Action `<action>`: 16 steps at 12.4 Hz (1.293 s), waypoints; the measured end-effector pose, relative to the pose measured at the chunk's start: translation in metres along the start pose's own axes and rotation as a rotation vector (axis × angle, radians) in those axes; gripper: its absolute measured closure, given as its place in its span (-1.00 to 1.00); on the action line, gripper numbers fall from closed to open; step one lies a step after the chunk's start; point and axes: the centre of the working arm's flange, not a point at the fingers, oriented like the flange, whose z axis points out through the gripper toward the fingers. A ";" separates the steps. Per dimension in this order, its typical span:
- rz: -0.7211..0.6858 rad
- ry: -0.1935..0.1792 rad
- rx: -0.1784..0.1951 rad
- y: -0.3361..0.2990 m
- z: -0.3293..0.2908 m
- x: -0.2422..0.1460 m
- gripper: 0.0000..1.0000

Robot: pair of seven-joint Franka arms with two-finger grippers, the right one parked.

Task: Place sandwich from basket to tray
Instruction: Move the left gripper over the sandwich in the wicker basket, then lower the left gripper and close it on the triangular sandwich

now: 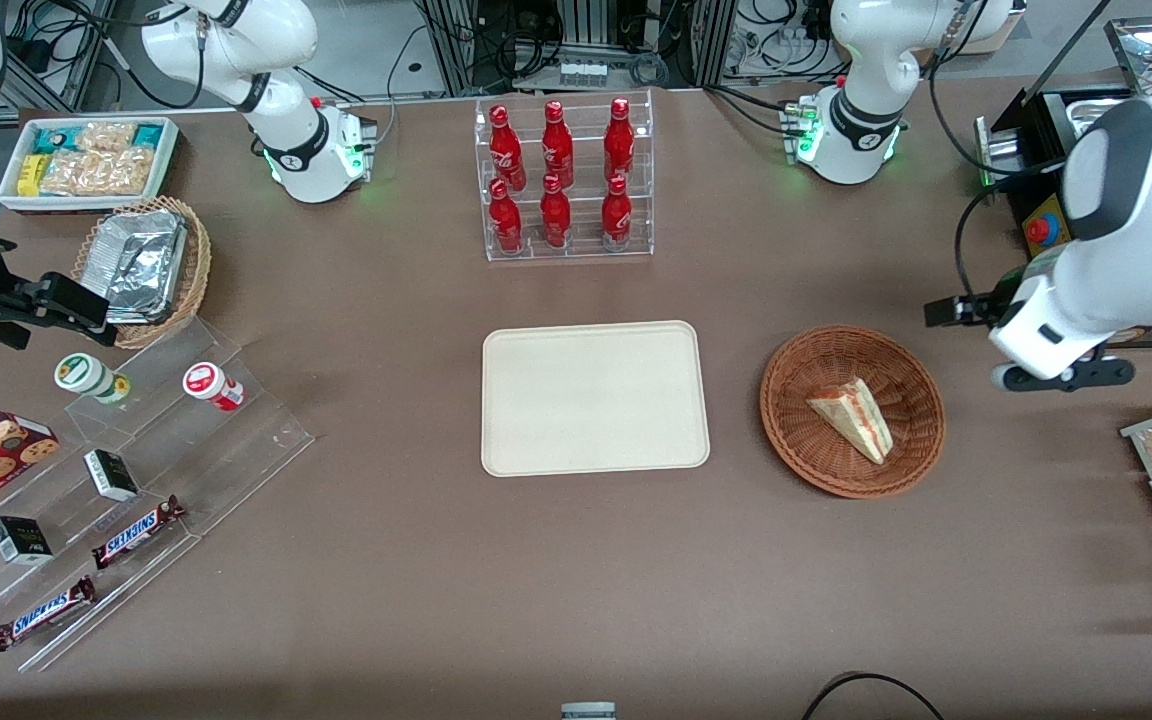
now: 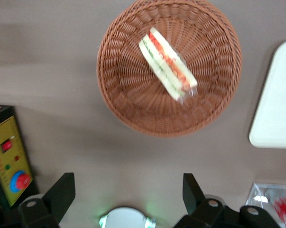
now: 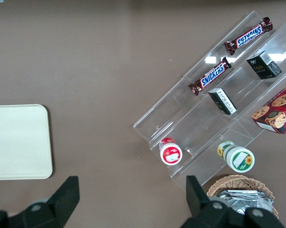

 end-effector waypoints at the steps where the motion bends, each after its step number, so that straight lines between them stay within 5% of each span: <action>1: -0.009 0.023 -0.003 0.004 0.020 0.005 -1.00; 5: -0.070 0.131 -0.028 0.014 0.091 0.015 -1.00; 8: -0.273 0.195 -0.063 0.033 0.122 0.012 -1.00; 12: -0.564 0.242 -0.126 0.057 0.126 0.016 -1.00; 16: -0.798 0.225 -0.162 0.065 0.149 0.026 -1.00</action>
